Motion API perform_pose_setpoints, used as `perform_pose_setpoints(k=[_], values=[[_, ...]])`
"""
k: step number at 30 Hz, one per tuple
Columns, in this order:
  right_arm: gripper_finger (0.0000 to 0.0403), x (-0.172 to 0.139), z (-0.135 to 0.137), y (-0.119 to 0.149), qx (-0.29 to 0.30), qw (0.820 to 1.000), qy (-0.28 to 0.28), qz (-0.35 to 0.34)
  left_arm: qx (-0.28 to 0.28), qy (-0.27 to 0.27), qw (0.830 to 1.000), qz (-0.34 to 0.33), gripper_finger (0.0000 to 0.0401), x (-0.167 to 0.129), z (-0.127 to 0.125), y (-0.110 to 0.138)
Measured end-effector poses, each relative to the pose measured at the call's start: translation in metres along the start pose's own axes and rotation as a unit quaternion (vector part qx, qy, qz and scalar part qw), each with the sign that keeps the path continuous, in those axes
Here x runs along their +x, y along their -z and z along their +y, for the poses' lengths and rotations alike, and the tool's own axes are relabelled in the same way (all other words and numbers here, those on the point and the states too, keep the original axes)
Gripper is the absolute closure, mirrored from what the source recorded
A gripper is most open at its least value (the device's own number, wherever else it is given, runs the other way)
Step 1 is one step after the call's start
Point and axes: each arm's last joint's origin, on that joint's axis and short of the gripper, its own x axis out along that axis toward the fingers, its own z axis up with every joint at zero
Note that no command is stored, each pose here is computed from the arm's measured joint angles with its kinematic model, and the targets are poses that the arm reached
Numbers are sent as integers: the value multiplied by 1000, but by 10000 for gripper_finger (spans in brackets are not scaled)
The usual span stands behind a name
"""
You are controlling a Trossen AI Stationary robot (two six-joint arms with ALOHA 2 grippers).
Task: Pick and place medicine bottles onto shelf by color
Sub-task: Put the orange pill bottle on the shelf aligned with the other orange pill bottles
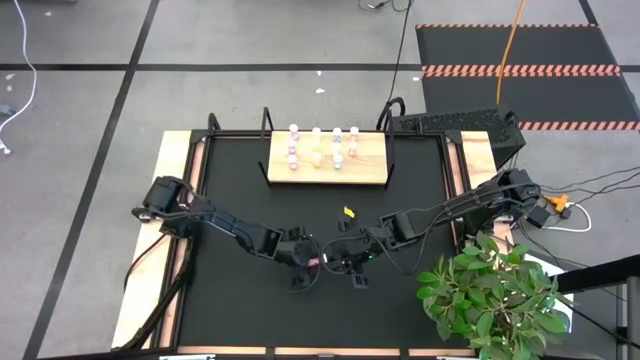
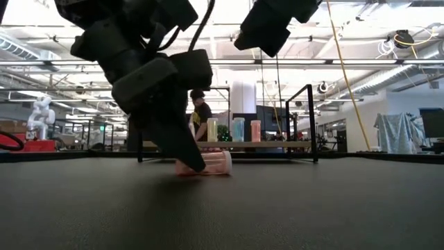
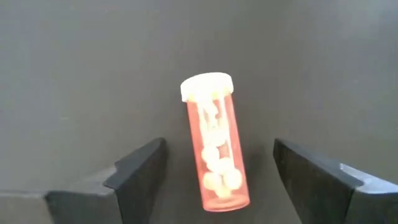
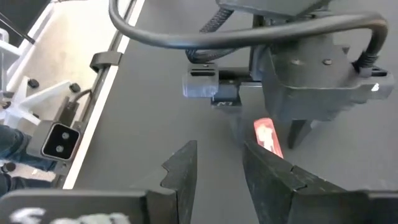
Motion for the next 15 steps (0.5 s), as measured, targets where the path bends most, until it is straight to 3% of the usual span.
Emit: perform_pose_setpoints(k=[3,11,15], values=[[281,0,0,1,2,1000,1,6,3,-2,1000,2,126,4,-1,2],[282,0,-4,2,13,1000,7,13,-4,-15,1000,0,273,3,1,2],[282,-8,-5,-3,29,1000,-9,-3,-14,-13,1000,1,313,3,1,2]])
